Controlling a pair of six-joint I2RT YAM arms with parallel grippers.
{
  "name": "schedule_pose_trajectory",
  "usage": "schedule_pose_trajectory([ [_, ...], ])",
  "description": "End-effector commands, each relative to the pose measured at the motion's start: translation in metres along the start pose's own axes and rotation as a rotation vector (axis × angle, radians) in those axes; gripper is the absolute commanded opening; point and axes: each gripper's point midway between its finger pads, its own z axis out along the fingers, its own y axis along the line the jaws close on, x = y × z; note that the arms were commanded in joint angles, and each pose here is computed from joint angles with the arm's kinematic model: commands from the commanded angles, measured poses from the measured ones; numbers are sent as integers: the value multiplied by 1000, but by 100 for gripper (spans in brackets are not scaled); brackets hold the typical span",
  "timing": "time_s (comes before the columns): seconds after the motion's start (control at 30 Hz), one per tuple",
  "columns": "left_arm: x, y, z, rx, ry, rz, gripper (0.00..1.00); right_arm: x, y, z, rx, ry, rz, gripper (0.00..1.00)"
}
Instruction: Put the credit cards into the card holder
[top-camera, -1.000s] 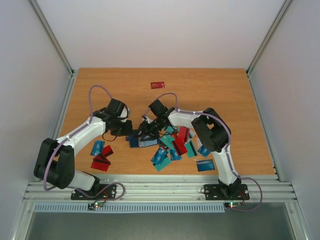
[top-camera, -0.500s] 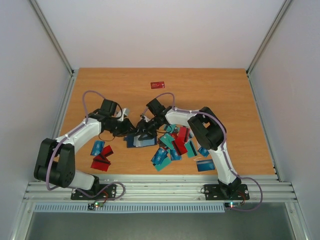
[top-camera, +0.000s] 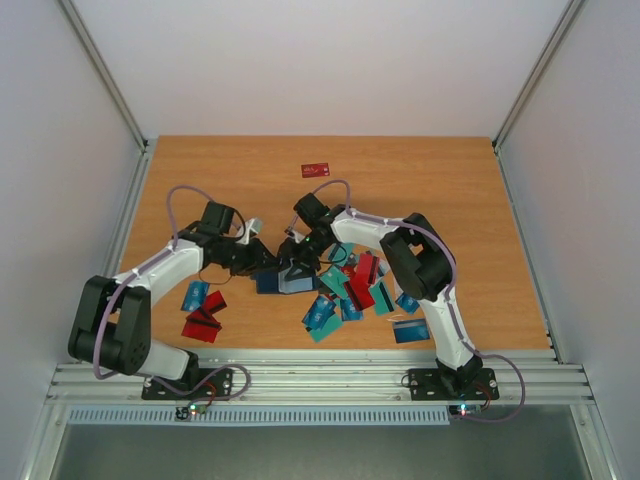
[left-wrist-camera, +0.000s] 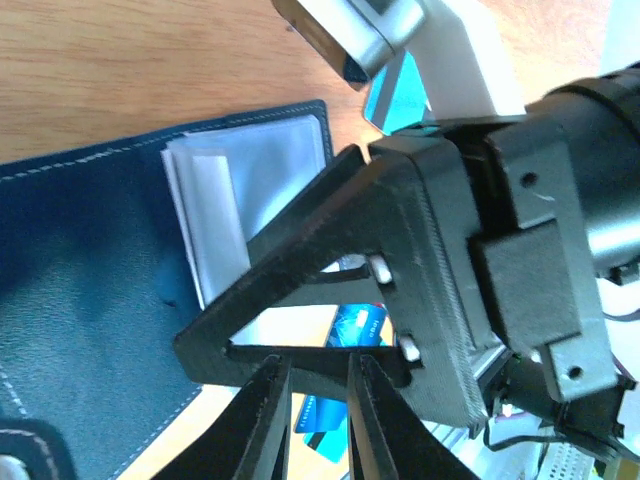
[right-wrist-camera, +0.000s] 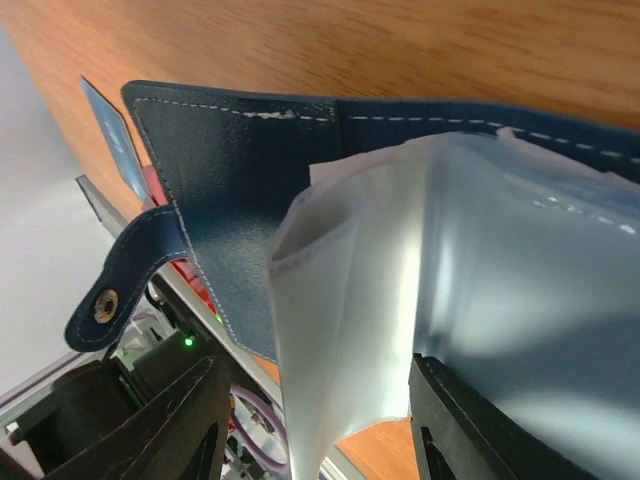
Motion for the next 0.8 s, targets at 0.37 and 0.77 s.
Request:
schedule_pose_trajectory([
  [0.37, 9, -64, -8, 151, 4, 227, 19, -4, 38, -40, 12, -70, -69, 57],
  [0.77, 29, -88, -1, 115, 45, 385, 20, 29, -3, -108, 260, -178, -63, 65],
])
